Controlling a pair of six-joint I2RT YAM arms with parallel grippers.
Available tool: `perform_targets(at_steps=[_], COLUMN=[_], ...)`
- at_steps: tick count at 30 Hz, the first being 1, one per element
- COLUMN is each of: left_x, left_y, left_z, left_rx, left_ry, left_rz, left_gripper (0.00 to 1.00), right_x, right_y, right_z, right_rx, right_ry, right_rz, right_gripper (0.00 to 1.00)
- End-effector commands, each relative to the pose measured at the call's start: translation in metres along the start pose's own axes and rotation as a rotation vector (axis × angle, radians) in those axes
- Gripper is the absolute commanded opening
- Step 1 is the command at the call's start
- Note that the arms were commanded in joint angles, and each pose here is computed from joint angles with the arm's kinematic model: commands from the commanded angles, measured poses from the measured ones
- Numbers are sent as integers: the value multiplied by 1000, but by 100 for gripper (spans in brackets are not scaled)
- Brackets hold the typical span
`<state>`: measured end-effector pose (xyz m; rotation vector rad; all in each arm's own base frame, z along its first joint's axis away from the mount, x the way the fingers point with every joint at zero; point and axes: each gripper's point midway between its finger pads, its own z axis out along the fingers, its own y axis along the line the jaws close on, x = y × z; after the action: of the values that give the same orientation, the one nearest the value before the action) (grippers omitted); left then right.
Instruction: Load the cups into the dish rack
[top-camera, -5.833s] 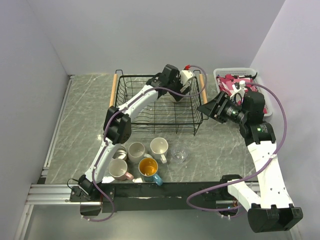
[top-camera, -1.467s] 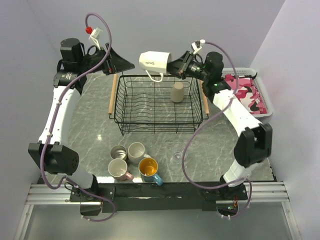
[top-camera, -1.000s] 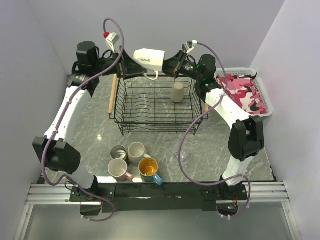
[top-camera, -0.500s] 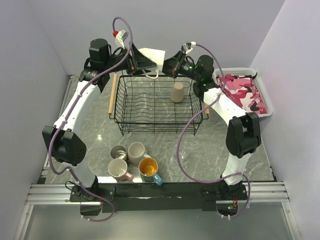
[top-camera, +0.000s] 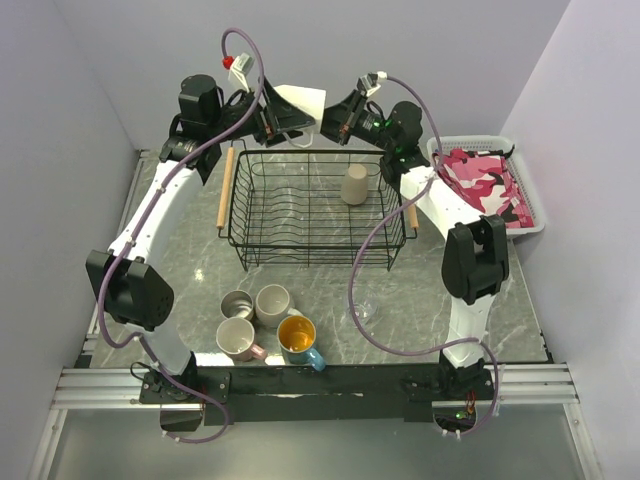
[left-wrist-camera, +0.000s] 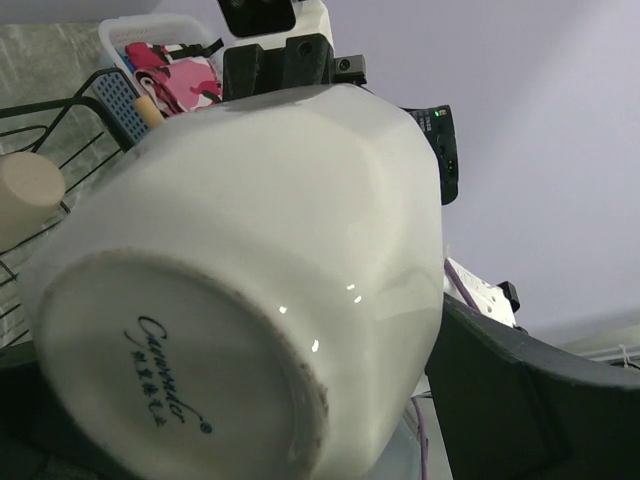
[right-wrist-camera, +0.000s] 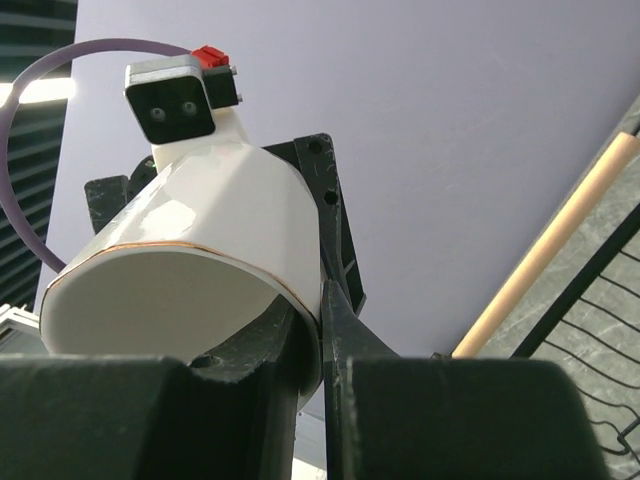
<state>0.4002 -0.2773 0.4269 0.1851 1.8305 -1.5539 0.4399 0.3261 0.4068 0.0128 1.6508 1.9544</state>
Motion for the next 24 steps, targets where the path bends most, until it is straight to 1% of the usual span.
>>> perform_targets(at_steps=[1,6,7,10,12,13,15,16,19,21,24], left_x=[7,9,9,10,10,10,10,10,10,9,7], left_y=[-60,-65,-66,-64,-65,-66,-68,-69,-71,-74,-76], left_z=[-8,-9,-9,-9,-8,-9,-8,-8,-8,-8,-9], left_rx=[132,145,146,145,150,155,158,160,168,172,174], left_ry=[19,20,20,23,22,20,21,18,20,17,10], left_rz=[109,119,118,110,108,113,118,120,118,122,124], left_gripper=[96,99,95,91,87,80,70,55,35,30,33], right_x=[-14,-21,-24,-28,-26,-25,-24,-23,-18,-12,-4], right_y=[42,41,42,43,43,37,38,37,29,22,16], right_z=[12,12,12,13,13,13,12,12,15,16,18], right_rx=[-111,-113,-119,-121,-120,-112,-113,-111,-89,-75,-66], right_ry=[-53,-74,-84,-91,-94,-95,-102,-99,-89,-81,-59], right_rz=[-83,-81,-84,-87,-86,-78,-80,-79,-76,-71,-62], right_gripper=[0,0,0,0,0,0,0,0,0,0,0])
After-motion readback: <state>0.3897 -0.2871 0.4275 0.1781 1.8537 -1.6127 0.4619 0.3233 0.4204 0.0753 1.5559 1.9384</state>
